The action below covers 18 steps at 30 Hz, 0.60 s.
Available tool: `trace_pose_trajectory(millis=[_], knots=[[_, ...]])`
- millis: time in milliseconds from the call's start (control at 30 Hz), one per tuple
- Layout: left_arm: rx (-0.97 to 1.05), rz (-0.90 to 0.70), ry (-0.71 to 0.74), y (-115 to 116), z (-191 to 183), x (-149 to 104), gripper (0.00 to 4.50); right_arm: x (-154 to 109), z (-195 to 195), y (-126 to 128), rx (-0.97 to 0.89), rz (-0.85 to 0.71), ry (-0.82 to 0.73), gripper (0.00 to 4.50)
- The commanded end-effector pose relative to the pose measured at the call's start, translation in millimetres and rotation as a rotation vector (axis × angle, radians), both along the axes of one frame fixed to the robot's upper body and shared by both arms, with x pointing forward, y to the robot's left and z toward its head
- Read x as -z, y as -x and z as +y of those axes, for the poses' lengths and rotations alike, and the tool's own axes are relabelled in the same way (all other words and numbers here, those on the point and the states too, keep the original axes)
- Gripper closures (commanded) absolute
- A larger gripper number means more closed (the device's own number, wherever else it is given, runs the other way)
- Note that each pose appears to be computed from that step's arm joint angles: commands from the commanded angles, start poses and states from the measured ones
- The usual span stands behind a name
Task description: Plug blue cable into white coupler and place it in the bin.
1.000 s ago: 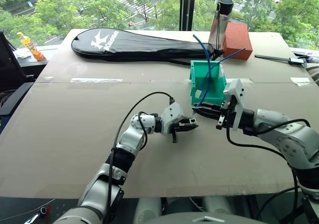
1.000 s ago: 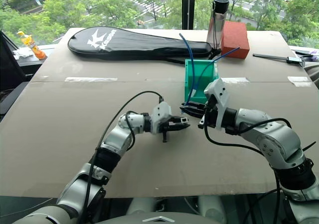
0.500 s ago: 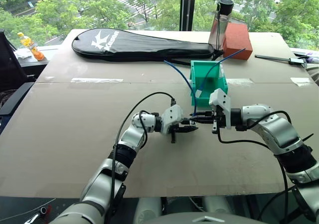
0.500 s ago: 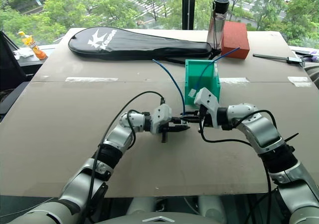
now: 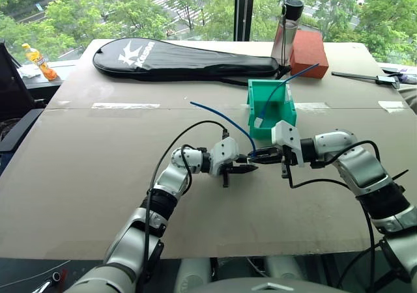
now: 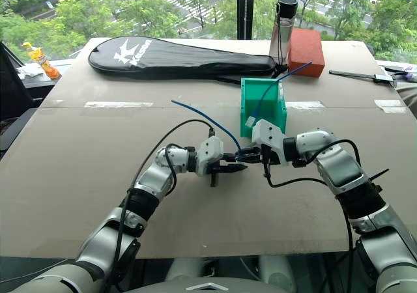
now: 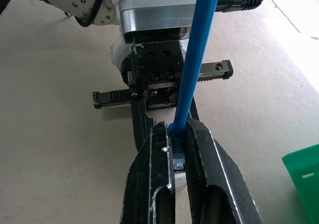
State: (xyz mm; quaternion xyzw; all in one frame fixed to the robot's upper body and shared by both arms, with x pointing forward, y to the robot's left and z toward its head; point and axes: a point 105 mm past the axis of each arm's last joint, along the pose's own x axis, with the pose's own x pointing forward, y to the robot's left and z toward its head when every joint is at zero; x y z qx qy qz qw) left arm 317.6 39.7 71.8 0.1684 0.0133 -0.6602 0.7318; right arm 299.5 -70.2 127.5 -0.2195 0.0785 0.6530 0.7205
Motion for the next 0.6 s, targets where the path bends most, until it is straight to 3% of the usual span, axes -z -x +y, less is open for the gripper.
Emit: trace_pose_trajectory(millis=[33,600], knots=[[-0.019,0.007,-0.015,-0.3,9.0,4.2,4.09,21.8,-3.5,1.7,-0.005,0.080,0.070,4.50],[-0.025,0.001,-0.010,1.1,9.8,4.0,4.09,18.8,2.2,-8.6,-0.096,0.163,0.105,4.50]])
